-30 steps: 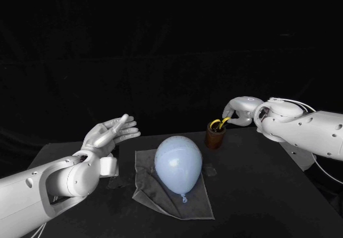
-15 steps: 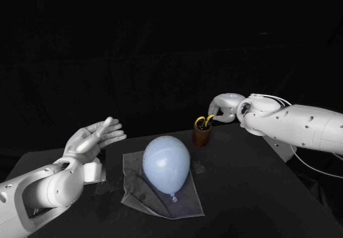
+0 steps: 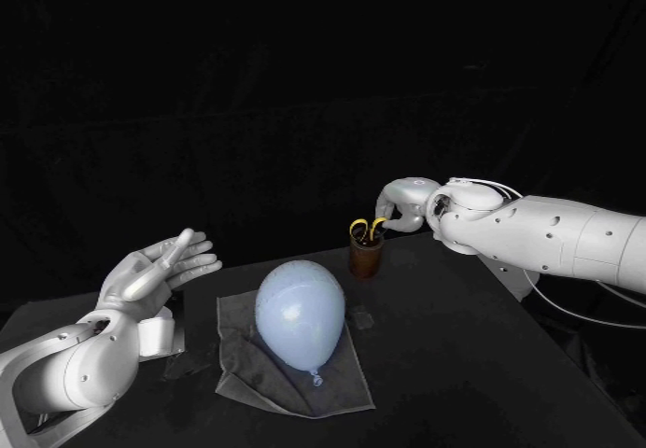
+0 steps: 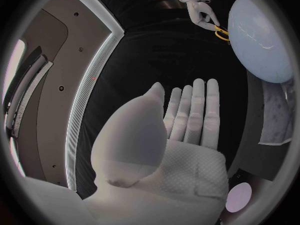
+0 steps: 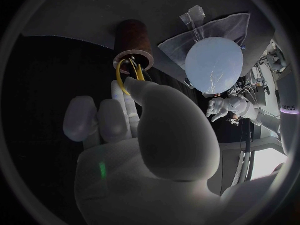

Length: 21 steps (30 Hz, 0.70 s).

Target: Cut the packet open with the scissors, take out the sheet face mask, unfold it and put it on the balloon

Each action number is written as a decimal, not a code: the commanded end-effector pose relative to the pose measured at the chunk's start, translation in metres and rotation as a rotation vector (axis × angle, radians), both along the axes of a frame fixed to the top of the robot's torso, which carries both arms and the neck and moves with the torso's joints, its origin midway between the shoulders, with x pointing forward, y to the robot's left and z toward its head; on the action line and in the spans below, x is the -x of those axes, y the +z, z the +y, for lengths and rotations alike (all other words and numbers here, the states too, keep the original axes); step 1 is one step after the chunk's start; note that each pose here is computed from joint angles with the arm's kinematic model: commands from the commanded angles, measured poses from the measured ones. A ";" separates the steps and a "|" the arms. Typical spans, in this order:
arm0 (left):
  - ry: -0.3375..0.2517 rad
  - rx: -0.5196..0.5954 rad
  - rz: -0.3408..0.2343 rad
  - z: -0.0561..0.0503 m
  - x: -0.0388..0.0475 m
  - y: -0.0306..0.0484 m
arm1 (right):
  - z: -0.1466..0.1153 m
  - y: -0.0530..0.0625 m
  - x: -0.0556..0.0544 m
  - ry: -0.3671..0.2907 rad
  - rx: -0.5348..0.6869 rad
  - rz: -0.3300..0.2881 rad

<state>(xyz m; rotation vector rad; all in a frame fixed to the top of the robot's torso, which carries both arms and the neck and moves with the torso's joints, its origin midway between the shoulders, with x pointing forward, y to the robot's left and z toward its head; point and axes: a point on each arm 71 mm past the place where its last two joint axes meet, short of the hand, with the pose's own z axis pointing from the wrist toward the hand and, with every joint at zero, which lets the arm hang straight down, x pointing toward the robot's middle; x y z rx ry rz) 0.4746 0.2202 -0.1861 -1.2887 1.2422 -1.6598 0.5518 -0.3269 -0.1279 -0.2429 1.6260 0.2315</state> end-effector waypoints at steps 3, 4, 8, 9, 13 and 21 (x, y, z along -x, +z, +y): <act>-0.014 0.014 -0.005 -0.002 -0.0001 0.0017 | 0.003 -0.001 0.000 0.012 -0.002 0.012; -0.014 0.014 -0.005 -0.001 -0.0002 0.0017 | 0.003 -0.002 0.000 0.012 -0.004 0.013; -0.014 0.013 -0.003 -0.001 -0.0002 0.0016 | 0.004 -0.002 -0.001 0.008 -0.009 0.014; -0.014 0.013 -0.003 -0.002 -0.0002 0.0015 | 0.005 -0.002 -0.001 0.006 -0.011 0.015; -0.015 0.013 -0.002 -0.002 -0.0003 0.0014 | 0.005 -0.002 -0.001 -0.003 -0.017 0.015; -0.016 0.012 0.001 -0.002 -0.0004 0.0011 | 0.005 0.002 -0.002 -0.044 -0.041 -0.051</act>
